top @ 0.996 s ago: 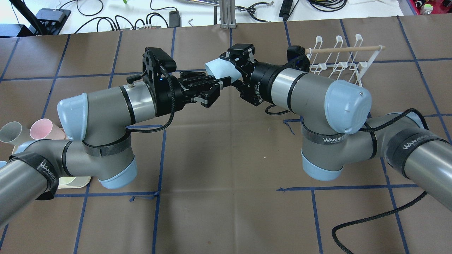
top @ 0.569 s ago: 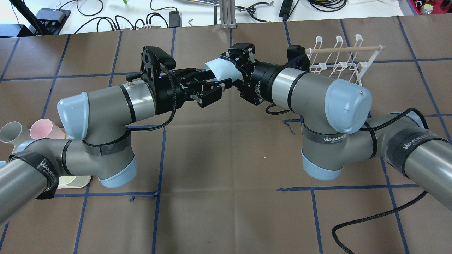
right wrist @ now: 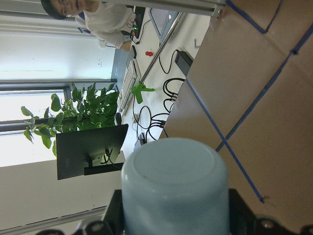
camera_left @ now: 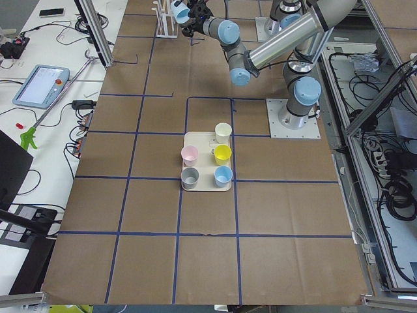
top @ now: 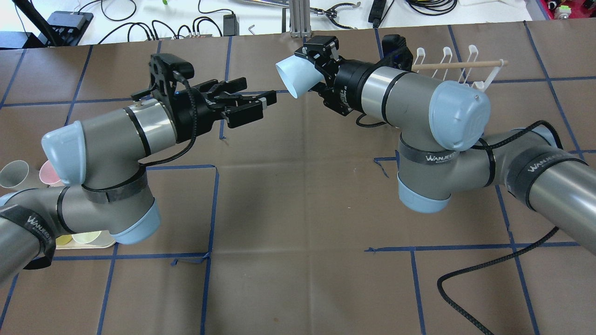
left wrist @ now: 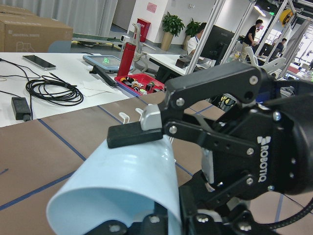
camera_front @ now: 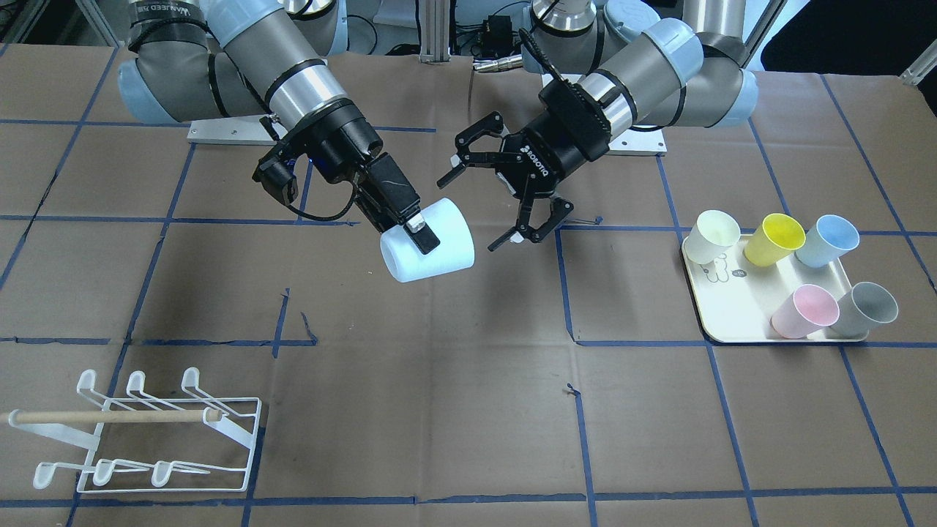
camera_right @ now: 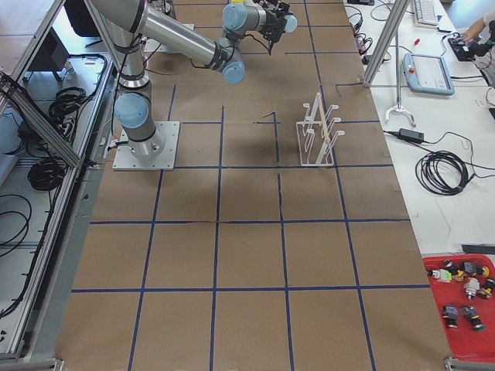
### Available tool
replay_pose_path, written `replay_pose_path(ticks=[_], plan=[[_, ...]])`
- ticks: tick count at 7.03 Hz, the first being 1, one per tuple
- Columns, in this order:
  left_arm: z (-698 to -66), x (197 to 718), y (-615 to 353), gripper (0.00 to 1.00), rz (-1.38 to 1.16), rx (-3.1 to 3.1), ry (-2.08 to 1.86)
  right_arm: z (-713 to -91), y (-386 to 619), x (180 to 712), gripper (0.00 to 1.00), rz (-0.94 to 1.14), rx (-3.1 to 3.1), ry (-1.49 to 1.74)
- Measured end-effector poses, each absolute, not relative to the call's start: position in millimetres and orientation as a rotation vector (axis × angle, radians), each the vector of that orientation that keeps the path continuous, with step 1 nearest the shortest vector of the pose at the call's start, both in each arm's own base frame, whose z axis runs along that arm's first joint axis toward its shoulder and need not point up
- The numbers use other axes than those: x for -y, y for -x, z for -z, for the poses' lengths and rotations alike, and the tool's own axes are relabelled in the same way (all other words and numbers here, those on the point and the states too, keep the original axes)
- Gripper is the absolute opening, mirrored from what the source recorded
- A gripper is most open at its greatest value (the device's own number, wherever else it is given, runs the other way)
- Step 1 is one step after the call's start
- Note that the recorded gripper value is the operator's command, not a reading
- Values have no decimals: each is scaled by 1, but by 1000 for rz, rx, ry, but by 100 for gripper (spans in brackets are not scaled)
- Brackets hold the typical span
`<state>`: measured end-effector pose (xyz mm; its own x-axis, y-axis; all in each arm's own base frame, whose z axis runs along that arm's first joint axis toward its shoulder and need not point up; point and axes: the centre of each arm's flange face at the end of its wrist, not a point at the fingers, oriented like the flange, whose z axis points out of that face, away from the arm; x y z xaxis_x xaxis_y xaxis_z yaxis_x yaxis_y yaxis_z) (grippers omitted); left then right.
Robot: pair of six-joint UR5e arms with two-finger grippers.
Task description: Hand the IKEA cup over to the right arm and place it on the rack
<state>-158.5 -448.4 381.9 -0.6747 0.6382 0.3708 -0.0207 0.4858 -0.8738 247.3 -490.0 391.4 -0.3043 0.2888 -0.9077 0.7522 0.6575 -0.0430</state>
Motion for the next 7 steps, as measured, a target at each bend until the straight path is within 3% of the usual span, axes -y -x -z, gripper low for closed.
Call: replay_pose_path(ticks=[4, 7], plan=[[-394, 488, 94, 98, -1190, 2210, 260, -399, -162, 552, 19, 1090, -2082, -679], [-414, 536, 77, 99, -960, 2577, -73, -371, -115, 613, 19, 1462, -2322, -387]])
